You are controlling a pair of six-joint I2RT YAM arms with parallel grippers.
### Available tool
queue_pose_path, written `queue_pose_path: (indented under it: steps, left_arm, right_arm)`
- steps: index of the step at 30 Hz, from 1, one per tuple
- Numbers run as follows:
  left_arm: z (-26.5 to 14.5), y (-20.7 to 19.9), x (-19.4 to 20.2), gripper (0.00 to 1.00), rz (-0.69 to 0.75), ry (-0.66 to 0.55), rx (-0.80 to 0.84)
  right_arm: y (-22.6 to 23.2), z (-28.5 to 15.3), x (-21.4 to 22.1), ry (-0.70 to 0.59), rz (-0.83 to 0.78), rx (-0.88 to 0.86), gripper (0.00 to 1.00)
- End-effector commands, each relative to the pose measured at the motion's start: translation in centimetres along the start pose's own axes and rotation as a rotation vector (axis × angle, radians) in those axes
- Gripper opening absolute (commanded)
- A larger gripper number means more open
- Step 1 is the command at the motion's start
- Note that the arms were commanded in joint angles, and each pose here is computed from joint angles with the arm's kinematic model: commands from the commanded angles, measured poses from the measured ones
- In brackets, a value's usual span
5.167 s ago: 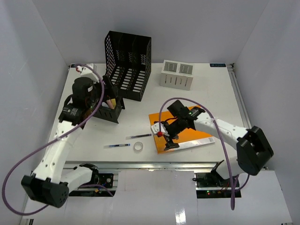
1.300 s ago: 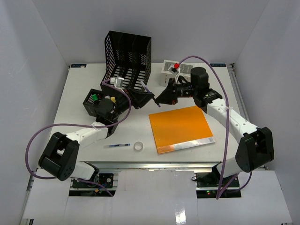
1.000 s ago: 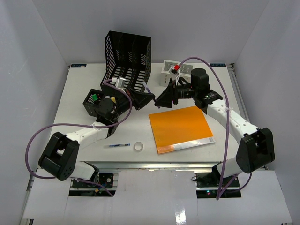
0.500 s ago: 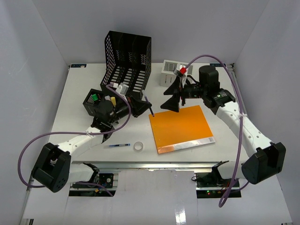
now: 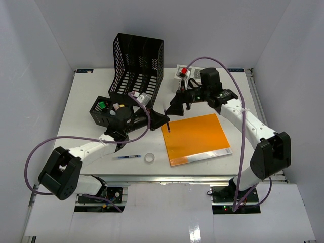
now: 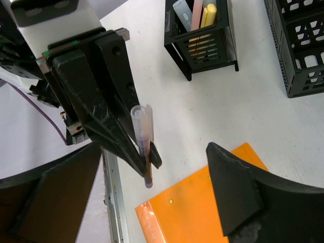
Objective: Organize the desk
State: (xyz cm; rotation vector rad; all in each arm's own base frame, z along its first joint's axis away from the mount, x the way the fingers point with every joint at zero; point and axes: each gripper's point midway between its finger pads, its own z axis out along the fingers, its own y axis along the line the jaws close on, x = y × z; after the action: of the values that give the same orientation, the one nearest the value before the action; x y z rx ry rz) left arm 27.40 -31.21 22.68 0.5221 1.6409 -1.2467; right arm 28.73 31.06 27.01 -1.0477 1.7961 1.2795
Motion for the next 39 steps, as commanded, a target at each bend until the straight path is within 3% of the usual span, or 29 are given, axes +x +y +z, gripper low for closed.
queue_pose_path:
  steps: [1,7,12,17,19,21,25,26,28,33,37,39]
  left_arm:
    - [1.2,-1.5,-1.6,0.03,0.056,-0.019,0.057]
    - [1.9,-1.5,-1.8,0.03,0.061,-0.014,0.061]
    - [2.1,-1.5,-2.1,0.03,0.061,-0.022,0.057]
    - [2.2,-1.4,-2.2,0.04,0.054,-0.027,0.049]
    - [2.2,-1.4,-2.4,0.11,0.051,-0.031,0.041]
    - [2.2,-1.3,-2.8,0.25,0.04,-0.041,0.025]
    - [1.7,-1.7,-4.7,0.85,0.031,-0.106,-0.001]
    - [1.4,-2.2,-5.5,0.91,0.038,-0.124,0.002]
    - [1.1,-2.8,-6.7,0.97,0.049,-0.14,0.003]
    - [-0.9,-3.8,-9.4,0.98,0.11,-0.161,-0.071]
    - [-4.6,-3.0,-9.4,0.98,0.078,-0.166,-0.233]
    - [-6.6,-1.7,-8.0,0.98,-0.014,-0.159,-0.341]
  right_arm:
    - [-0.2,0.4,-3.0,-0.051,-0.015,0.011,0.83]
    - [-0.4,1.1,-2.7,-0.044,0.004,-0.013,0.66]
    - [-0.4,1.1,-2.6,-0.042,0.002,-0.017,0.45]
    - [0.0,1.0,-2.7,-0.045,-0.007,-0.031,0.18]
    - [0.2,0.9,-2.8,-0.047,-0.01,-0.037,0.09]
    - [0.3,0.7,-2.9,-0.05,-0.018,-0.035,0.08]
    - [0.0,0.0,-3.4,-0.065,-0.038,-0.01,0.08]
    - [-0.4,-0.5,-3.6,-0.073,-0.039,0.005,0.08]
    - [-1.4,-1.5,-4.2,-0.092,-0.044,0.038,0.08]
    - [-6.8,-5.6,-6.5,-0.158,-0.077,0.204,0.08]
    - [-12.9,-9.8,-9.2,-0.2,-0.172,0.469,0.08]
    - [-16.5,-12.0,-10.8,-0.217,-0.212,0.617,0.08]
